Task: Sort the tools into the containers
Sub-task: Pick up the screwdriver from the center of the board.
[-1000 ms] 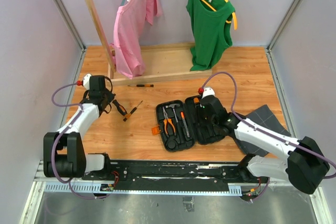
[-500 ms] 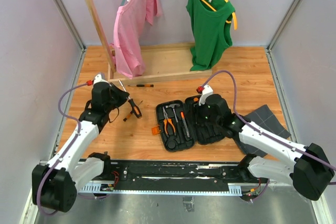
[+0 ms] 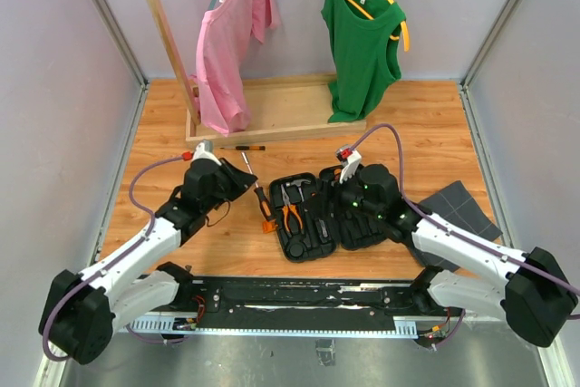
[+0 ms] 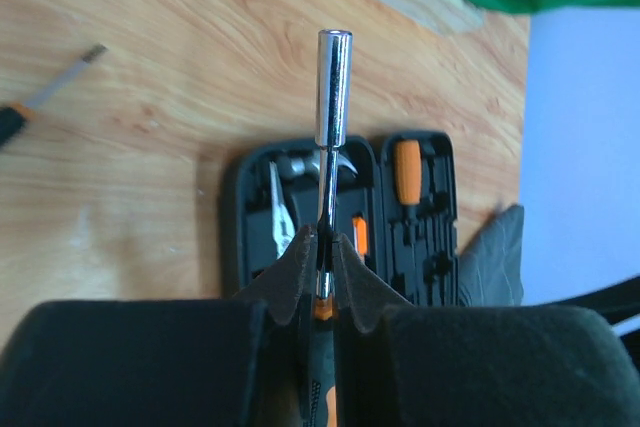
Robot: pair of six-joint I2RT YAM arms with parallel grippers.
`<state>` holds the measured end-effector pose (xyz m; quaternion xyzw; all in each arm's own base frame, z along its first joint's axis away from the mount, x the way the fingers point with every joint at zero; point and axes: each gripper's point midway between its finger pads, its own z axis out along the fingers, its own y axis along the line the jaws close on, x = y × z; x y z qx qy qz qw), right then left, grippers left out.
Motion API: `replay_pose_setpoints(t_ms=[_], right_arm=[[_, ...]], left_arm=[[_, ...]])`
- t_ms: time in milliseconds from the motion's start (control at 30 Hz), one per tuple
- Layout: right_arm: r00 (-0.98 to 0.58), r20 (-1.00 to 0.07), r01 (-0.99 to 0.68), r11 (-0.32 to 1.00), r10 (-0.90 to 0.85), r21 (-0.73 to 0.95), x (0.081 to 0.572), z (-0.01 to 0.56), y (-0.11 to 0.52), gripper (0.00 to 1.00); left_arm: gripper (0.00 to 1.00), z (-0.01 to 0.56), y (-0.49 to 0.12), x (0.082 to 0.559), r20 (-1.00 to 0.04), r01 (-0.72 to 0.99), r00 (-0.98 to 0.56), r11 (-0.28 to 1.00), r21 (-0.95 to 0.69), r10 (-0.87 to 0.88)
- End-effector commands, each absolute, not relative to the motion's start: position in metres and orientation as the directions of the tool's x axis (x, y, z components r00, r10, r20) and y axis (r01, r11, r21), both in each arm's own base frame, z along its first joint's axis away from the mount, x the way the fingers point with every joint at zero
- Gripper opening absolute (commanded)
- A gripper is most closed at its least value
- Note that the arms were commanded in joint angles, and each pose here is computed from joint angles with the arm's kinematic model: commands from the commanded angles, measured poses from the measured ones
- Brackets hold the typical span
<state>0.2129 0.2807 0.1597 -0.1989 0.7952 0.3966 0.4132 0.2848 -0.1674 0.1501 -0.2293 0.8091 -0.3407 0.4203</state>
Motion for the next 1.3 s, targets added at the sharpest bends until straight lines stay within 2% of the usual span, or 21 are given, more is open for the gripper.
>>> replay_pose_setpoints(t_ms=[0, 233, 467, 633, 1000, 1267], right_arm=[[-0.638, -0.768, -0.636, 0.519, 0.063, 0.571, 0.200, 0.161, 0.293, 0.64], [-0.693, -0.717, -0.604, 0.482, 0.074, 0.634, 0.187, 0.151, 0.300, 0.63], [-0.739, -0.666, -0.535, 0.517, 0.096, 0.668, 0.192, 0.136, 0.301, 0.64], [-0.755, -0.650, -0.534, 0.495, 0.087, 0.685, 0.191, 0.136, 0.309, 0.63], [-0.780, -0.622, -0.520, 0.485, 0.067, 0.704, 0.189, 0.125, 0.314, 0.50], [-0.779, -0.624, -0.524, 0.479, 0.066, 0.705, 0.192, 0.126, 0.318, 0.45]], left_arm=[[0.01, 0.165, -0.204, 0.286, -0.495, 0.001, -0.559, 0.596, -0.803, -0.666], [0.00, 0.166, -0.252, 0.281, -0.501, 0.074, -0.621, 0.592, -0.803, -0.602], [0.00, 0.176, -0.275, 0.281, -0.515, 0.126, -0.638, 0.582, -0.803, -0.572], [0.01, 0.178, -0.285, 0.279, -0.517, 0.142, -0.648, 0.579, -0.803, -0.559], [0.01, 0.176, -0.294, 0.281, -0.516, 0.150, -0.658, 0.575, -0.804, -0.549], [0.01, 0.174, -0.295, 0.280, -0.510, 0.147, -0.663, 0.572, -0.807, -0.548]])
